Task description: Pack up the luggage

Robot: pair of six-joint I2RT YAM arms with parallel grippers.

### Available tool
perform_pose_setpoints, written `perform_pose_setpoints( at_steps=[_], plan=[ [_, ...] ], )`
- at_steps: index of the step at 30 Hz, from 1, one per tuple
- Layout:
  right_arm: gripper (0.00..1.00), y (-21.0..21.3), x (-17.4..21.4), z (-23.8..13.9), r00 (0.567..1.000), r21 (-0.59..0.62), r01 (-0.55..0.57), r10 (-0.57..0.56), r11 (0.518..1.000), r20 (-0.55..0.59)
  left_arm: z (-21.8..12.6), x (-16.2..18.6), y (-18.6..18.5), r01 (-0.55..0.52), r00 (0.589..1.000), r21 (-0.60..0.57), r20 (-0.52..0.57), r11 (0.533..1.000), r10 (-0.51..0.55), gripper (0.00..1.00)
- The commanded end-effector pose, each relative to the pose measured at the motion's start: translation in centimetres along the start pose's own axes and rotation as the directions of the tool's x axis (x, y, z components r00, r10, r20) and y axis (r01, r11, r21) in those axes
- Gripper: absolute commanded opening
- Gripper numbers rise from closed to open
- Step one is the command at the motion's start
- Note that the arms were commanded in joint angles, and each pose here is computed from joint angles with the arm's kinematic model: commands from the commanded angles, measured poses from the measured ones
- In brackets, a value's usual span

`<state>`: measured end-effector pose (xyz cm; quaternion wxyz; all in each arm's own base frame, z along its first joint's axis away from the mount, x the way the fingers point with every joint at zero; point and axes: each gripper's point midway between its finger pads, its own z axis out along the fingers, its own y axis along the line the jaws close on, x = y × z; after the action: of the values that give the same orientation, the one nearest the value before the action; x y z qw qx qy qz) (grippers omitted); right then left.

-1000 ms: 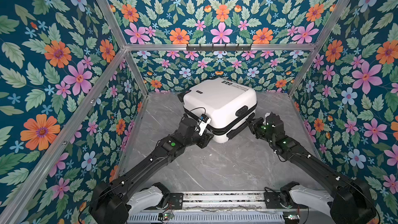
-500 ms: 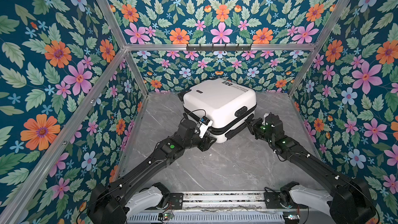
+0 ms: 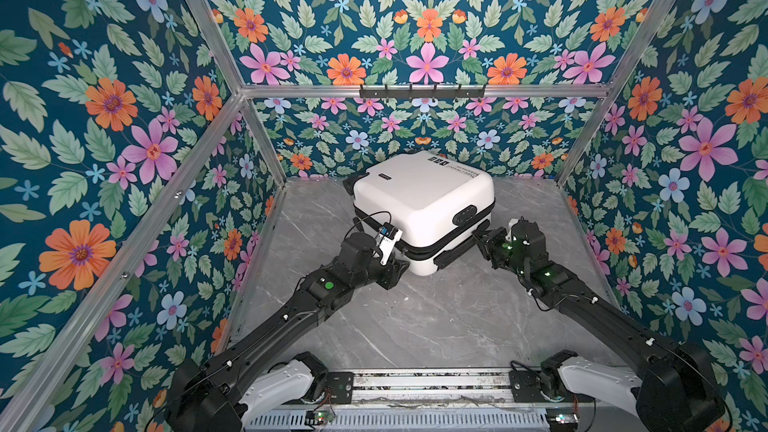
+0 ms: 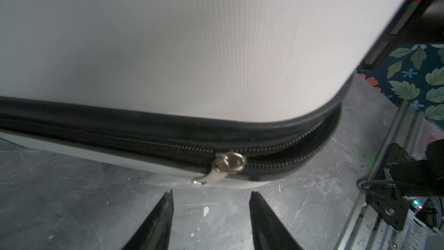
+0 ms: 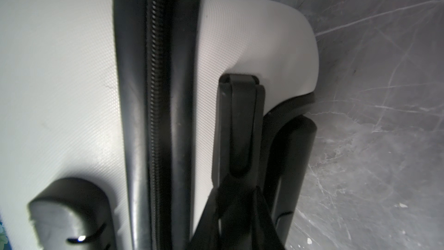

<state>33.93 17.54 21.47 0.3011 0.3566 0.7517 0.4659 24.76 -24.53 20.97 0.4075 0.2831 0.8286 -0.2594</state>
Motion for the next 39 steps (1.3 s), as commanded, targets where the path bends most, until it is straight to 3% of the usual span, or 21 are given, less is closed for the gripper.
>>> perform_pose_setpoints(
  at_steps=[1,6,12,19,21,24,27,39],
  plan=[
    [0.00,7.9,-0.5,-1.7,0.995,-0.305,0.101,-0.093,0.947,0.039,0.2,-1.3,-0.1,0.005,0.999,0.007,0.040,1.000,-0.005,0.52],
    [0.00,7.8,-0.5,-1.9,0.995,-0.305,0.099,-0.091,0.947,0.042,0.2,-2.5,0.3,0.010,0.996,-0.019,0.086,1.000,-0.008,0.51],
    [0.00,7.7,-0.4,-2.1,0.995,-0.306,0.101,-0.093,0.947,0.039,0.5,-3.5,-0.1,0.014,0.995,0.005,0.098,1.000,-0.014,0.30],
    [0.00,7.7,-0.3,-2.3,0.995,-0.306,0.101,-0.094,0.947,0.039,0.1,-4.6,-0.8,0.012,0.993,0.036,0.120,0.999,-0.016,0.19],
    [0.00,7.7,-0.3,-2.3,0.995,-0.306,0.101,-0.093,0.947,0.040,0.1,-4.4,-1.2,0.011,0.994,0.062,0.111,0.998,-0.018,0.18],
    [0.00,7.6,-0.4,-2.2,0.995,-0.304,0.102,-0.094,0.947,0.040,-0.1,-4.1,-1.9,0.020,0.994,0.098,0.104,0.995,-0.030,0.30],
    [0.00,7.5,-0.3,-2.2,0.995,-0.301,0.100,-0.093,0.948,0.037,-0.4,-4.1,-2.1,0.021,0.994,0.107,0.109,0.994,-0.032,0.34],
    [0.00,7.6,-0.4,-1.7,0.995,-0.300,0.099,-0.092,0.949,0.036,-0.6,-4.6,-2.2,0.013,0.992,0.113,0.122,0.993,-0.027,0.23]
  ],
)
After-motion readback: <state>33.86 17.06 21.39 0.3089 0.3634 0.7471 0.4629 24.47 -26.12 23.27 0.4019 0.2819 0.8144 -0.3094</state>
